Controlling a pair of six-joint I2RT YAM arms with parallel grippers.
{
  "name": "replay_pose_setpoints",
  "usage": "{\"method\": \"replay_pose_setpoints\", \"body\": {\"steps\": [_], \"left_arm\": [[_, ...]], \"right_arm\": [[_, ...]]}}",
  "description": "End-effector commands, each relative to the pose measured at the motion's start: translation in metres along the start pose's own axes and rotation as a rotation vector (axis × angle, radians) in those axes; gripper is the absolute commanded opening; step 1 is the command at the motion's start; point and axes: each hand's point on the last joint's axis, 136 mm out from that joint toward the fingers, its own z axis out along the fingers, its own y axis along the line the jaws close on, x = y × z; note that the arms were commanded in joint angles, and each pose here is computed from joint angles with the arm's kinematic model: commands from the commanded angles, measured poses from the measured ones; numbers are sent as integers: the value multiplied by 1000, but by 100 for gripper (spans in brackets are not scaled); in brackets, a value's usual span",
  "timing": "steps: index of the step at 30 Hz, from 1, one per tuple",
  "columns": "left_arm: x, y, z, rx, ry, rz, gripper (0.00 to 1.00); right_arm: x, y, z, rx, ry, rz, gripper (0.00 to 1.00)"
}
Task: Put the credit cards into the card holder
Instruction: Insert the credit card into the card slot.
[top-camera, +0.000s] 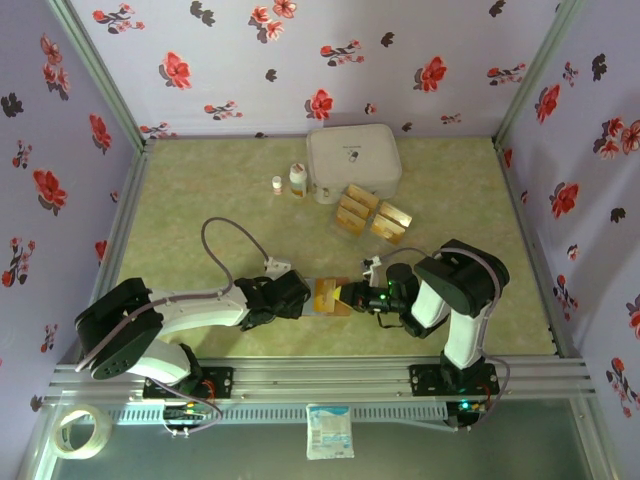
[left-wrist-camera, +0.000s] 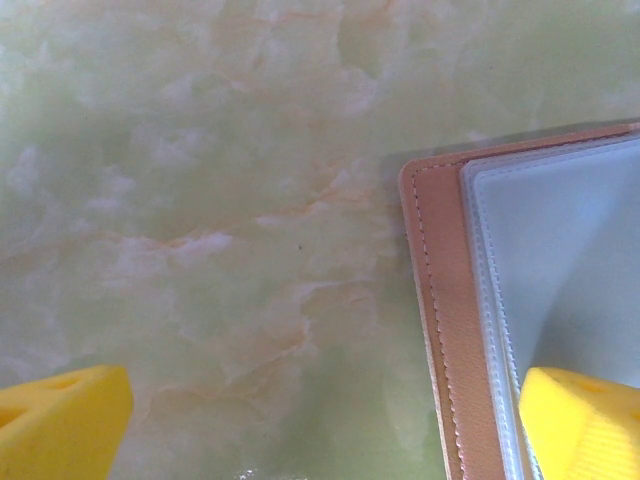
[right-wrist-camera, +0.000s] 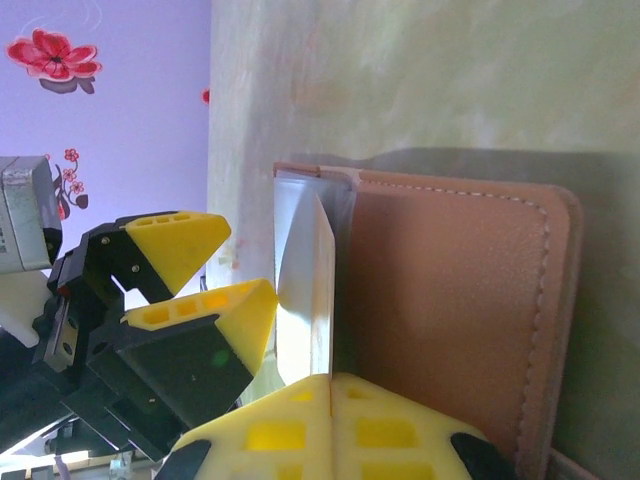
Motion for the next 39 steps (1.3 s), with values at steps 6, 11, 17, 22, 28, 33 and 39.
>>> {"method": "replay_pose_setpoints", "body": {"steps": [6,11,17,22,28,33,39], "left_arm": [[2,9,-2,-36,-10,2,100],[3,9,-2,-36,-8,5,100],[3,8,-2,-36,-8,7,100],[3,9,-2,-35,-8,8,100],[2,9,-3,-35,-11,4,100],[2,9,-3,-34,-10,6,100],[2,9,-3,-35,-10,7,100]], "right_arm": [[18,-14,4,29,82,20,0],[21,-16,5,32,92,27,0],[21,-20,6,40,91,38,0],[20,-25,9,55,90,58,0],[21,-34,10,87,92,84,6],[20,-40,11,117,90,91,8],[23,-46,8,159,103,93,0]]}}
